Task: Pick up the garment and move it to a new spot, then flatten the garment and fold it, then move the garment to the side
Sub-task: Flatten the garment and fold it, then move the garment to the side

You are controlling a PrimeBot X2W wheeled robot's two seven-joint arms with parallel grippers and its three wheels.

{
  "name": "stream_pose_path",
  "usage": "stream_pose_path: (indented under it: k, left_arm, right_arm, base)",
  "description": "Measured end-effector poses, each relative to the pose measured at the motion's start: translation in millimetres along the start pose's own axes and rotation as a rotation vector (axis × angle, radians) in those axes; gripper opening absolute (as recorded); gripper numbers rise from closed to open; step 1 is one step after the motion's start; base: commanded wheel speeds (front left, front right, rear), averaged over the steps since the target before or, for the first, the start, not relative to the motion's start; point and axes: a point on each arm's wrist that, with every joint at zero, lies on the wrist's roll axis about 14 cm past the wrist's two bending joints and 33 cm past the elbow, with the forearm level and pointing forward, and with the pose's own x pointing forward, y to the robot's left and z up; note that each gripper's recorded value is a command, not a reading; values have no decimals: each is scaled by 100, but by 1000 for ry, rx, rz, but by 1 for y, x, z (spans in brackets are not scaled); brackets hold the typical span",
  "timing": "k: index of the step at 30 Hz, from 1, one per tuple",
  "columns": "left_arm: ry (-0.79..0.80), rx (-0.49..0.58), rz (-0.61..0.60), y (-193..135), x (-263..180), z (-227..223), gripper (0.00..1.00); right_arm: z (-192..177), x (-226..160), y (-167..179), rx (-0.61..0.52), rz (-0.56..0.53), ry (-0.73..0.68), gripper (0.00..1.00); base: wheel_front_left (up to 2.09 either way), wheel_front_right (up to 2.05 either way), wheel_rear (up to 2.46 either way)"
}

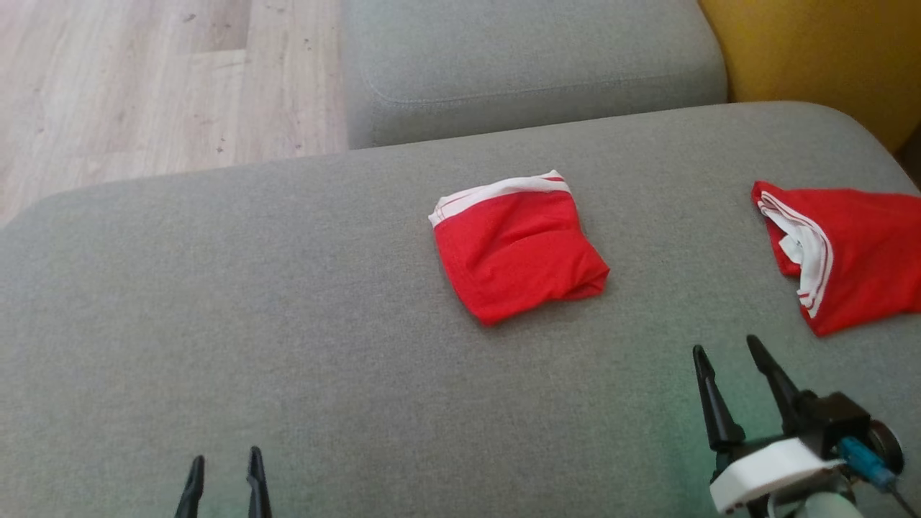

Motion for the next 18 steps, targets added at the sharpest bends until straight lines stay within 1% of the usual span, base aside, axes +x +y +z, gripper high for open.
stream_pose_path:
  k: [4, 18]
  left_arm:
    - [-6, -2, 23, 7, -2, 1, 100]
    - [-11, -7, 43, 14, -4, 3, 100]
  right_arm:
    - [-2, 0, 4, 8, 7, 5, 100]
    - [-3, 6, 13, 26, 30, 9, 100]
  base:
    - [0, 0, 0]
    - [0, 0, 0]
